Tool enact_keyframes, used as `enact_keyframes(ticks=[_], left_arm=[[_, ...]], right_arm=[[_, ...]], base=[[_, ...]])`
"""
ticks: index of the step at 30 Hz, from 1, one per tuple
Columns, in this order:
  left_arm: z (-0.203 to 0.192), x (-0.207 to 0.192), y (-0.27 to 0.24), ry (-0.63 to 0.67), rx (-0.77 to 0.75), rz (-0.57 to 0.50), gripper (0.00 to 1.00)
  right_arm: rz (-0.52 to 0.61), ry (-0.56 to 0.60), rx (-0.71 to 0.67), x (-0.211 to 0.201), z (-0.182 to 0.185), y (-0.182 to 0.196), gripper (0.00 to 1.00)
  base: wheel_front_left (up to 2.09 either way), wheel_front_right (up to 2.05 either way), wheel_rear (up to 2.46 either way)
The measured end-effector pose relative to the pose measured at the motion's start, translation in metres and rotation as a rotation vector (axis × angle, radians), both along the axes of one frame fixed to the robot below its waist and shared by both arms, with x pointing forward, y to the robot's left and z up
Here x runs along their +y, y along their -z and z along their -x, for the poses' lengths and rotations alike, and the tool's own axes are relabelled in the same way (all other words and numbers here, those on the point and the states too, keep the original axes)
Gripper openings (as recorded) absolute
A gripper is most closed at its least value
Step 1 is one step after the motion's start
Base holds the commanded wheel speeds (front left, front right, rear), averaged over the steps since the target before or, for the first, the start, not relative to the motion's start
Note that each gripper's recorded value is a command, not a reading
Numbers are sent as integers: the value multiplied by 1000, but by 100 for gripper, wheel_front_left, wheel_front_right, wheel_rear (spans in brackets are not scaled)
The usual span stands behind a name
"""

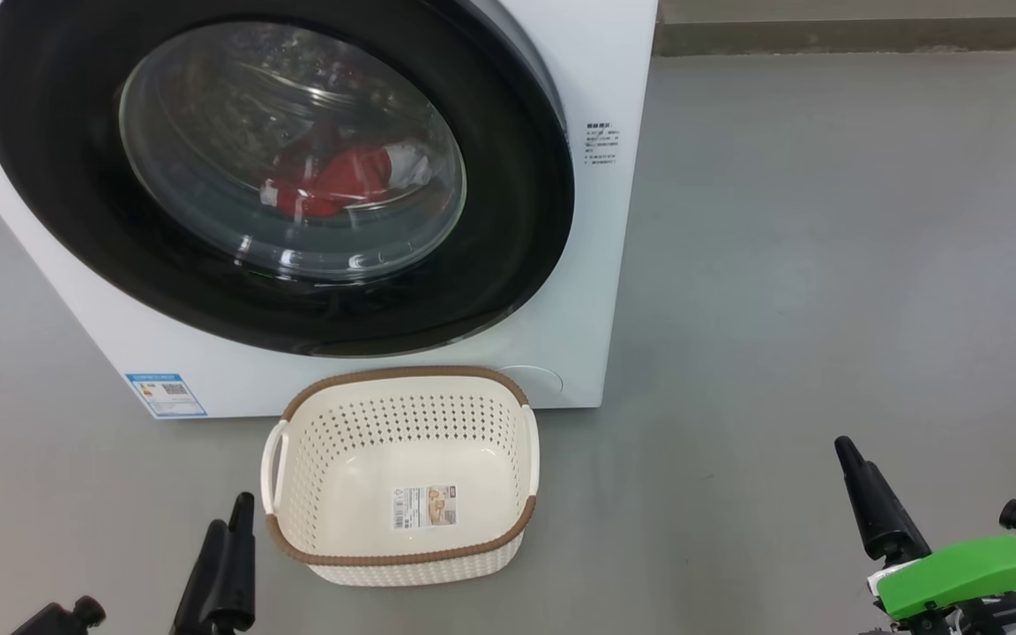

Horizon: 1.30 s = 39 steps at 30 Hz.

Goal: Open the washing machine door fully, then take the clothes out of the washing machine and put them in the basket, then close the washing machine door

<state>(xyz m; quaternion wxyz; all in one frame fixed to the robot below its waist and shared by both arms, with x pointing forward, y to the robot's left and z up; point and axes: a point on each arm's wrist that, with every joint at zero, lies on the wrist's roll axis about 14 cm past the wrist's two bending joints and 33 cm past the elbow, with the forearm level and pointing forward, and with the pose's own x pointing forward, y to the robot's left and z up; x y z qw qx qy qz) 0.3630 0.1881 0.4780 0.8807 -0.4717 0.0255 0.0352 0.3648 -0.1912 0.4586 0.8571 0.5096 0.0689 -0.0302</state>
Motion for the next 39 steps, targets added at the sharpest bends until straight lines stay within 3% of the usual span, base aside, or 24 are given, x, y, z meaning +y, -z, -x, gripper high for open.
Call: enact_keyframes(ticks=[18,39], left_arm=[[3,-6,-6,32,-14,-318,100],[3,-7,-14,40,-53,-580,100]], right_arm=[[315,-48,-62,-5,-2,-13,100],[611,-85,-119,-8,-3,-22,100]], base=[[0,0,0],[0,0,0]])
